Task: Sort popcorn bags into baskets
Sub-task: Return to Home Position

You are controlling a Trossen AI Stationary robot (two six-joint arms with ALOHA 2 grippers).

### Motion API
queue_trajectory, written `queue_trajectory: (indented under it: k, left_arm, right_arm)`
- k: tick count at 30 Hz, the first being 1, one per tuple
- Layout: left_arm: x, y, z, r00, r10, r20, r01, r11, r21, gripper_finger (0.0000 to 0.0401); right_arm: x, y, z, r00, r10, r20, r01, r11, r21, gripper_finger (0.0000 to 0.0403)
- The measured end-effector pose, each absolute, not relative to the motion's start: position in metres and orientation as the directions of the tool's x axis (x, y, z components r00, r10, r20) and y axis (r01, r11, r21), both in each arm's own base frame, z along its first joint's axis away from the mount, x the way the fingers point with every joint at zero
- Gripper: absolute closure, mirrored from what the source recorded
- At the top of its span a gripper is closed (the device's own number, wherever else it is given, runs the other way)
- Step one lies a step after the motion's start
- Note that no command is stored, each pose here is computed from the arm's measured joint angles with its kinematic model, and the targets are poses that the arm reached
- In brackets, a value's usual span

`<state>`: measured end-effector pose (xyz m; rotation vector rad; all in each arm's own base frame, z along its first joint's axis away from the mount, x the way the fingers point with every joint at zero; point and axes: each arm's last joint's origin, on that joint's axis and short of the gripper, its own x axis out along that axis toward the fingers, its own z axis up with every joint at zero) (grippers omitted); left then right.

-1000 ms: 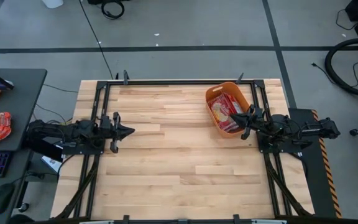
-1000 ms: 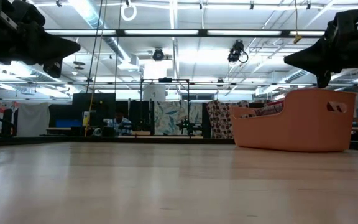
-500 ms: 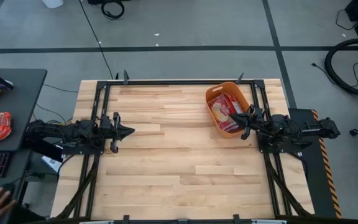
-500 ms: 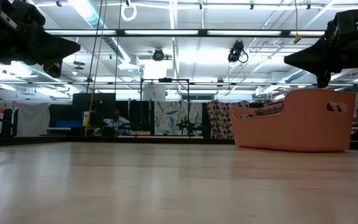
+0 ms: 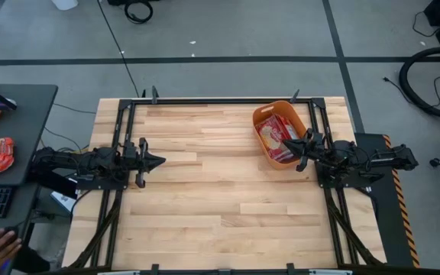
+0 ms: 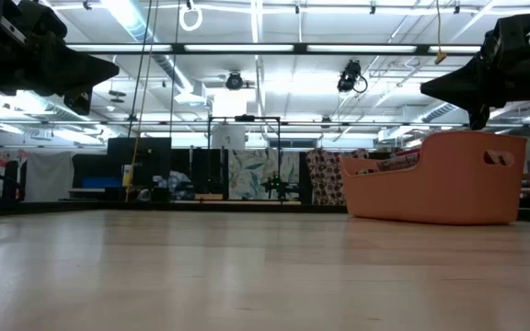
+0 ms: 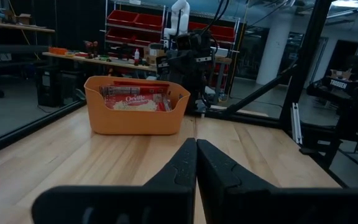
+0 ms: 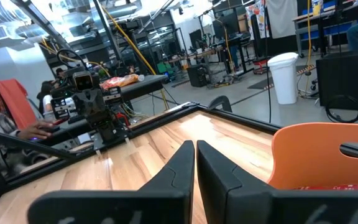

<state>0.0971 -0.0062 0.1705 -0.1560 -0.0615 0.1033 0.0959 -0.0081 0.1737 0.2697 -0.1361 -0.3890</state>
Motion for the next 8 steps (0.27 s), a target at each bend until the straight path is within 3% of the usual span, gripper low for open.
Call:
queue_trajectory:
  k: [8]
  left_arm:
    - [0.0971,-0.0062,0.1705,0.993,0.107,0.053,-0.098,0.983,-0.158,0.0388]
  right_arm:
    - [0.0959,-0.0081,0.1737,0.917,-0.391,0.079,0.355,0.890,0.285,0.0380]
